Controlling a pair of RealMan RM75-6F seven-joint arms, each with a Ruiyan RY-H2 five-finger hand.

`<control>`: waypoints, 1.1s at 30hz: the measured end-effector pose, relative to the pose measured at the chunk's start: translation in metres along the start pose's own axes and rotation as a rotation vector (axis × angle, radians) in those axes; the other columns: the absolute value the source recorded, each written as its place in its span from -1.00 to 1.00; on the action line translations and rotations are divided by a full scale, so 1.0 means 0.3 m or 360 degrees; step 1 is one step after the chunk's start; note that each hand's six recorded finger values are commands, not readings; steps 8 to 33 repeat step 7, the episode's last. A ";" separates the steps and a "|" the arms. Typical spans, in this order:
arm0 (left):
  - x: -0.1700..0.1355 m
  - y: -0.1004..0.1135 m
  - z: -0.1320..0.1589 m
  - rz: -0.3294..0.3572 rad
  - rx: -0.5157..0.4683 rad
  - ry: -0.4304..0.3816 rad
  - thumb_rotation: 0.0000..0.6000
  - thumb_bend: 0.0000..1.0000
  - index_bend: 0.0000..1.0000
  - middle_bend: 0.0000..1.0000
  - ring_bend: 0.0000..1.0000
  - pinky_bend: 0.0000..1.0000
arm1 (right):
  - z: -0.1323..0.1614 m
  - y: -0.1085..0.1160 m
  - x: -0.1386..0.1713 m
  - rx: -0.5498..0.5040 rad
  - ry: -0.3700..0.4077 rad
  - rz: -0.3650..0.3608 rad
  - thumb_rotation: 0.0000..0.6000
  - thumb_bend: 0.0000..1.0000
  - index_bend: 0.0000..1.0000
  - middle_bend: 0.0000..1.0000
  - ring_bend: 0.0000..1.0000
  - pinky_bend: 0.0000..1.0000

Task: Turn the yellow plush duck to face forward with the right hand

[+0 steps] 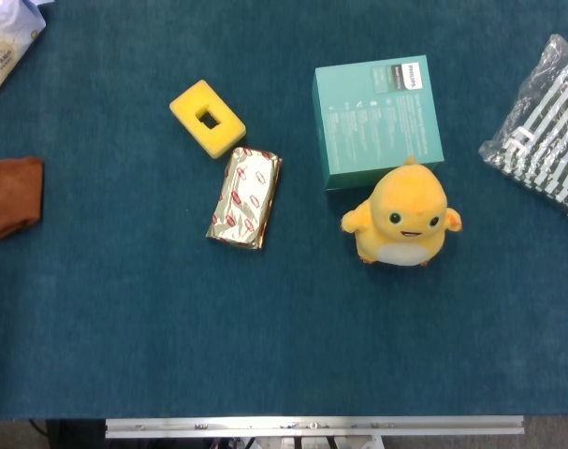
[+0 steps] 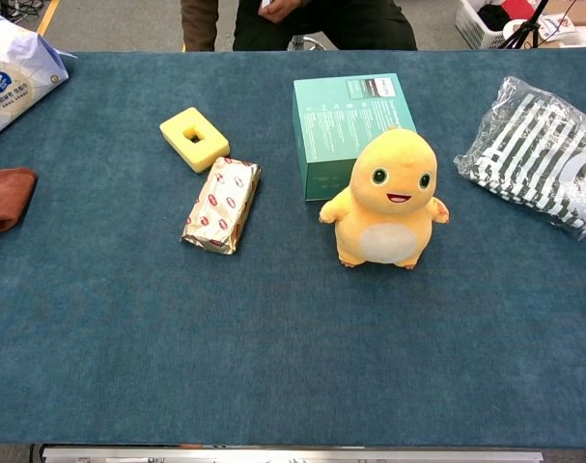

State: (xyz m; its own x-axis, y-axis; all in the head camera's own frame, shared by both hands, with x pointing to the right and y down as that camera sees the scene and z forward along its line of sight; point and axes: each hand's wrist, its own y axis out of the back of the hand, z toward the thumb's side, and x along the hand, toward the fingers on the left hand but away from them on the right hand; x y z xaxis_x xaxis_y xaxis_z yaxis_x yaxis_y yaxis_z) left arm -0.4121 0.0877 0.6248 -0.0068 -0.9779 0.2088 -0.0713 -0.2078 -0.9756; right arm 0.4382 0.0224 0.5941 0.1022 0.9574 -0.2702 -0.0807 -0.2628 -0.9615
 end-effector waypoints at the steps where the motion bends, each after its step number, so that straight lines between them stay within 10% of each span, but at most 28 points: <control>1: 0.002 -0.001 0.002 0.0003 -0.0002 -0.0003 1.00 -0.24 -0.10 -0.06 -0.25 -0.23 | -0.013 -0.002 0.011 -0.0004 -0.0027 -0.0010 1.00 -1.00 -1.00 -0.74 -0.97 -0.85; 33: 0.009 -0.006 0.012 -0.0002 -0.0007 -0.0019 1.00 -0.24 -0.10 -0.06 -0.25 -0.23 | -0.052 -0.014 0.054 -0.0035 -0.0103 -0.0029 1.00 -1.00 -1.00 -0.74 -0.97 -0.85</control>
